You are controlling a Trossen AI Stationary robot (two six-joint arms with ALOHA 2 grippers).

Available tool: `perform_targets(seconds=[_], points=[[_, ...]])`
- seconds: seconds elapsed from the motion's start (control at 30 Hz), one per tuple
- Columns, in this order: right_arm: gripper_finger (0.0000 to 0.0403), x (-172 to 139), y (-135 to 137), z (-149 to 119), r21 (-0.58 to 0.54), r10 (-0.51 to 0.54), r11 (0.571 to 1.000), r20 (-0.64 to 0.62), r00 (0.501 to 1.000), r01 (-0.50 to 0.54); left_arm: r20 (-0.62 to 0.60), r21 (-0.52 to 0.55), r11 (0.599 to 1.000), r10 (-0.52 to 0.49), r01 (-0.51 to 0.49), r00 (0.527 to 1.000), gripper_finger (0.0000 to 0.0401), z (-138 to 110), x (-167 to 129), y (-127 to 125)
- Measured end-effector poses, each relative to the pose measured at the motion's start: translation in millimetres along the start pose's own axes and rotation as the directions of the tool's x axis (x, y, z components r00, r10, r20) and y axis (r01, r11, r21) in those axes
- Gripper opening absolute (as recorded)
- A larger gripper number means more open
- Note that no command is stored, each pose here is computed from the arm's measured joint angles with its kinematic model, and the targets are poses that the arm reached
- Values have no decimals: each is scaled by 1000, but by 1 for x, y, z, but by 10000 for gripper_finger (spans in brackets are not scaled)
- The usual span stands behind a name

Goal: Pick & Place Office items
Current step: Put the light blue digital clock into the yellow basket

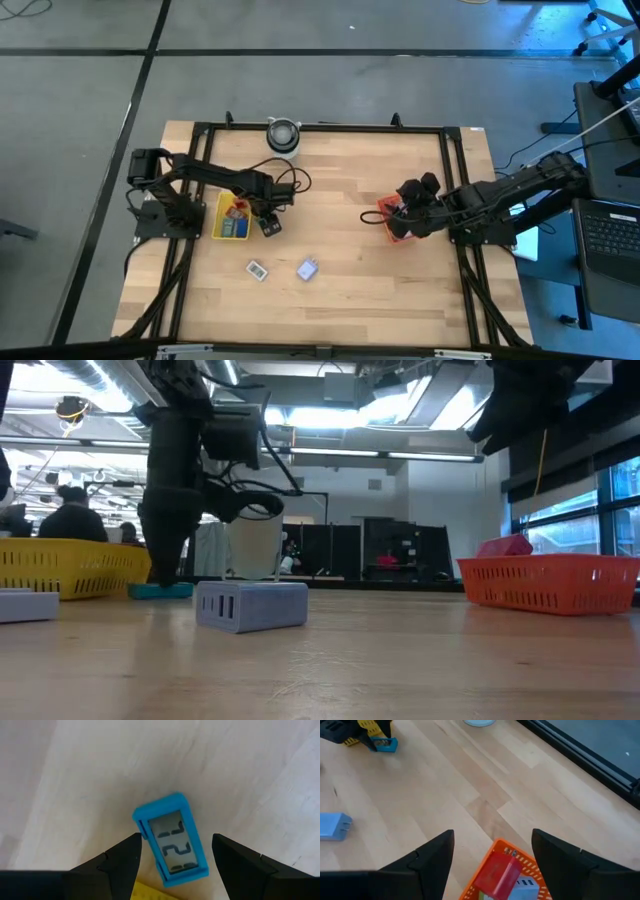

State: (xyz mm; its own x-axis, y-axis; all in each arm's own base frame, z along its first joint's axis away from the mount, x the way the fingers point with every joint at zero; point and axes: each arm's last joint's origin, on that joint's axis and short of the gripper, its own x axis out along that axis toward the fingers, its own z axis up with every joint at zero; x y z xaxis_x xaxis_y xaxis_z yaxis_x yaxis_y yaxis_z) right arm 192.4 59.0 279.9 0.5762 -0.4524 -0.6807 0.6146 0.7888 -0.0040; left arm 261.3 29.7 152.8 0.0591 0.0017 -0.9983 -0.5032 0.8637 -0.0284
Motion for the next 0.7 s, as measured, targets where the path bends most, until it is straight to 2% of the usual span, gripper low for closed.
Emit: perform_targets(seconds=[0.43,0.7], points=[[268,3,7,-4,-35,-21,999,6,1000,21,-42,-20,1000,2,-3,999,235,3,14,-2],[268,14,15,-9,-70,-53,996,-19,998,52,-43,-21,1000,7,-8,999,183,2,14,-1]])
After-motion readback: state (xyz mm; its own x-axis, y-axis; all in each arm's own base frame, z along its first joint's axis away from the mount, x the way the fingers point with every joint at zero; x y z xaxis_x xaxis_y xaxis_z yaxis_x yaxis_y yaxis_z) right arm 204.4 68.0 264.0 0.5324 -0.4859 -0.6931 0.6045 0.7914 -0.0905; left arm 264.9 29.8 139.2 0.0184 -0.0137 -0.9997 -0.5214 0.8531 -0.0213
